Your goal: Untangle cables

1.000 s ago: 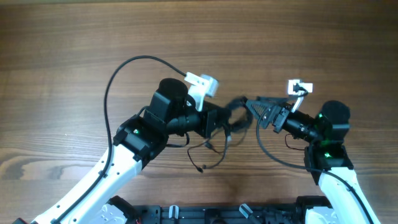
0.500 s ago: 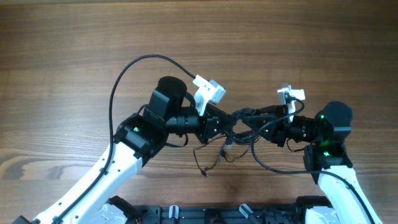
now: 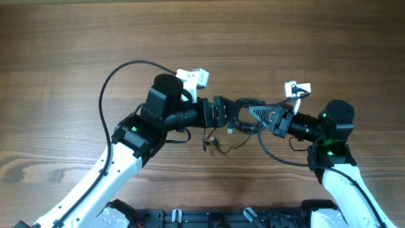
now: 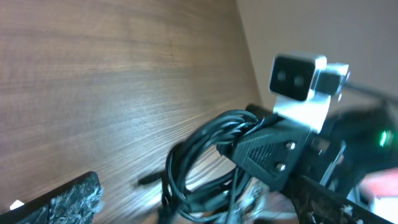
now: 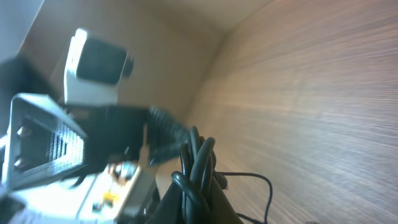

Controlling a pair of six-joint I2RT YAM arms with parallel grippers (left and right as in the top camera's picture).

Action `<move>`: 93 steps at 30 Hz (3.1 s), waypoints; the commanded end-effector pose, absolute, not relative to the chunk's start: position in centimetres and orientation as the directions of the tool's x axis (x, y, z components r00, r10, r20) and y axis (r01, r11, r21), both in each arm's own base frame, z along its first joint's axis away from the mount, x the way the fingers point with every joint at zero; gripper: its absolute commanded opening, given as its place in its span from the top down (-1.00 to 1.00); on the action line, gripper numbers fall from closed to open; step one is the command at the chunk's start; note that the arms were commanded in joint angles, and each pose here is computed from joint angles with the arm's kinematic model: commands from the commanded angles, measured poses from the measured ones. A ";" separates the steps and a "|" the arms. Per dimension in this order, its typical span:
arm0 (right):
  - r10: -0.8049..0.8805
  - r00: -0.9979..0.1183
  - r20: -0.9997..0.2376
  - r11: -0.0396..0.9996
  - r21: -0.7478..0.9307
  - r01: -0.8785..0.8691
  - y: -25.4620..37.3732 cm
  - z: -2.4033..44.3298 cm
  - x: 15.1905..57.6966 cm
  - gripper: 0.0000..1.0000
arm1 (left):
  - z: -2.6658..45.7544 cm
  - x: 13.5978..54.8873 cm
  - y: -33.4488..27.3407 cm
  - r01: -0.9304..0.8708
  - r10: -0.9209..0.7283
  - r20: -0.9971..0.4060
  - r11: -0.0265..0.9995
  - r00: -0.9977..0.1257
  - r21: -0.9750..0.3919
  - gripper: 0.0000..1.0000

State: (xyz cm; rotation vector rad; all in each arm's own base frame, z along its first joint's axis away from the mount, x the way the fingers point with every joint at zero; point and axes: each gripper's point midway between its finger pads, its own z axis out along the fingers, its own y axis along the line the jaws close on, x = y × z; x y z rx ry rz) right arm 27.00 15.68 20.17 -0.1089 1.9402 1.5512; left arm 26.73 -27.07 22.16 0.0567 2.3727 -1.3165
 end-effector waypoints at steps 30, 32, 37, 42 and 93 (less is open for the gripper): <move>0.478 -0.806 -0.350 0.349 0.917 -0.192 14.0 17.7 29.2 0.91 | 17.0 28.7 -24.1 -0.438 -0.619 0.052 0.490 -0.783 -0.753 -0.63; 0.489 -0.799 -0.351 0.358 0.916 -0.183 13.8 17.5 29.4 0.91 | 19.1 29.3 -21.2 -0.413 -0.655 0.003 0.472 -0.756 -0.779 -0.61; 0.557 -0.772 -0.307 0.407 0.911 -0.069 12.6 15.6 30.2 0.91 | 23.7 29.0 -19.0 -0.307 -0.686 -0.092 0.437 -0.722 -0.845 -0.64; 0.569 -0.776 -0.272 0.417 0.909 -0.013 12.3 14.6 30.0 0.91 | 24.9 27.4 -20.4 -0.279 -0.659 -0.075 0.415 -0.748 -0.866 -0.60; 0.515 -0.857 -0.017 0.153 0.986 0.073 14.7 18.1 28.3 0.92 | 13.8 26.8 -31.4 -0.514 -0.666 0.119 0.438 -0.737 -0.737 0.61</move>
